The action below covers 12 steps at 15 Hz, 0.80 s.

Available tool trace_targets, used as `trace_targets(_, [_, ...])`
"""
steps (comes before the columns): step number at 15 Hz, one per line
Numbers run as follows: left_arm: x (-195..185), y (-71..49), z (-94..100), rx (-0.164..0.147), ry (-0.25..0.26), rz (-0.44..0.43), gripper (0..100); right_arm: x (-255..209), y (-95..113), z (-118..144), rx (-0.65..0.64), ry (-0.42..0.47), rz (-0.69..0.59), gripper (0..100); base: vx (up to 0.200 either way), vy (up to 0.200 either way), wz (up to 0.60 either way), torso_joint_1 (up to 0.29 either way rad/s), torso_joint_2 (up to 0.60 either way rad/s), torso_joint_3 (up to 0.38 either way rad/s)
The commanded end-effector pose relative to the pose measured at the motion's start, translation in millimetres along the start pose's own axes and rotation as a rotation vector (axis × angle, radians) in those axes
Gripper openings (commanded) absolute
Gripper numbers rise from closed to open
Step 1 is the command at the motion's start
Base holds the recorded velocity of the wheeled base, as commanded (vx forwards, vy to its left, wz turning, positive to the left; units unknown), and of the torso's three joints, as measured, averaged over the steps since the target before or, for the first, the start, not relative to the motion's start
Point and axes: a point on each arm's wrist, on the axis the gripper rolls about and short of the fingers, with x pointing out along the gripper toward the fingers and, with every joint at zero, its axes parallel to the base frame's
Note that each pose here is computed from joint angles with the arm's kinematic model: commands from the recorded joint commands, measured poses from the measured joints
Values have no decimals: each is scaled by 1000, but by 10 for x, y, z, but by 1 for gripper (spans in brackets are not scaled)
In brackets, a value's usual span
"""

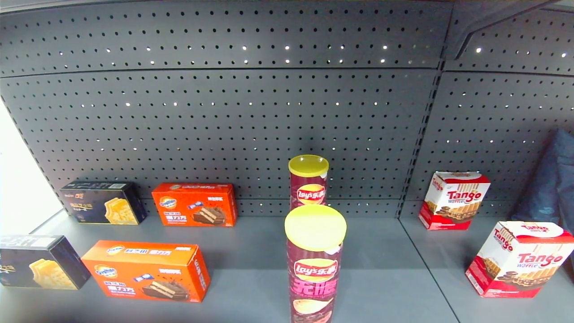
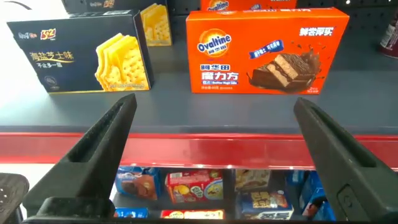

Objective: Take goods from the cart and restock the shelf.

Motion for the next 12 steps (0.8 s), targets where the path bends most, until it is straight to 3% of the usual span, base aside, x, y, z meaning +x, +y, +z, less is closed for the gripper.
trace_targets(1, [0,0,-1,-1,0,1,100,4,14,4,-8,2,64,100,0,0,0,0,0,0])
trace_targets(3, [0,0,-1,-4,0,-4,100,-3,59,-50,-47,45,263,100,0,0,0,0,0,0])
trace_targets(4, [-1,-3,2,-5,-1,-18,100,-5,56,-60,-27,69,289,100,0,0,0,0,0,0])
trace_targets(6, [-1,-10,3,-17,-2,-45,100,-4,51,-61,12,65,237,100,0,0,0,0,0,0])
trace_targets(12, [-2,-13,3,-17,-3,-58,100,-4,51,-61,9,65,237,100,0,0,0,0,0,0])
